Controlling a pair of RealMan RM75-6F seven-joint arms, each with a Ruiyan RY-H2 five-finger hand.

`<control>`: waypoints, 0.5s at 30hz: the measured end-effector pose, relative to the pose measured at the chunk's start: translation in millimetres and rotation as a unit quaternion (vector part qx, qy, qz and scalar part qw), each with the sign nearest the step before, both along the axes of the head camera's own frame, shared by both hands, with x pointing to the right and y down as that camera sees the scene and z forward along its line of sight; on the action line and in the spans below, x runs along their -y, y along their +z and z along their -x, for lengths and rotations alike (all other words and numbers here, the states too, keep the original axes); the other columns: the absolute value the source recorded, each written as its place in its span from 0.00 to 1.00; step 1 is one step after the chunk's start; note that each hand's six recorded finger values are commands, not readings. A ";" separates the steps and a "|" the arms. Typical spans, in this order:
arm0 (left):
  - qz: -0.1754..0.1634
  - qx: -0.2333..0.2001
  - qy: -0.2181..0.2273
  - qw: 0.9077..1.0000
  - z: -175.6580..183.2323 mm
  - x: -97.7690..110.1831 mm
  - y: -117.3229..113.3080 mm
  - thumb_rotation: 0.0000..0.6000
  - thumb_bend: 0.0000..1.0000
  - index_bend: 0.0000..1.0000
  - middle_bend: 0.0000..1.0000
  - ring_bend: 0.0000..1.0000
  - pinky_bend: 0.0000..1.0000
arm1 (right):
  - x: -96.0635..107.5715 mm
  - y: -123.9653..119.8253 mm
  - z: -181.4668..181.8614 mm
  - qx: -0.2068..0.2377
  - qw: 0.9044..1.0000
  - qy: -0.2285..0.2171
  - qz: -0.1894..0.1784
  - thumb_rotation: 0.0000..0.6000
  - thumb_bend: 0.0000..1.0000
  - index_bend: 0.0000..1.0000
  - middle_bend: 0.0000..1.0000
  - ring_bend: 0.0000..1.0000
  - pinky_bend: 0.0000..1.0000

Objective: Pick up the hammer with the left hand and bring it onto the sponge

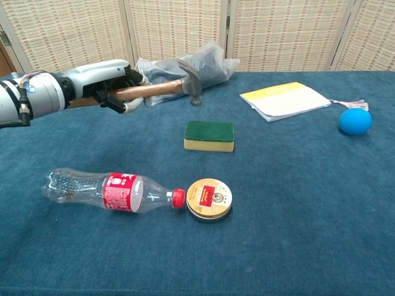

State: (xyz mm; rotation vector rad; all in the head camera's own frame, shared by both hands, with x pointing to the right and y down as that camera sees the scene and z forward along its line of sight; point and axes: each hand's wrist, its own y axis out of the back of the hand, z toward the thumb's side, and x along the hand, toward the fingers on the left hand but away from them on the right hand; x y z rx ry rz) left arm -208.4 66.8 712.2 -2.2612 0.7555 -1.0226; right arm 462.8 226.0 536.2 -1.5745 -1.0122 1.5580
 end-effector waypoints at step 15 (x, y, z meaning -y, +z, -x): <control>0.019 0.050 0.057 0.997 -36.3 -10.8 29.7 1.00 0.58 0.72 0.92 0.88 0.93 | -4.1 -4.6 -5.6 -0.005 1.000 0.009 -0.004 1.00 0.35 0.37 0.43 0.29 0.30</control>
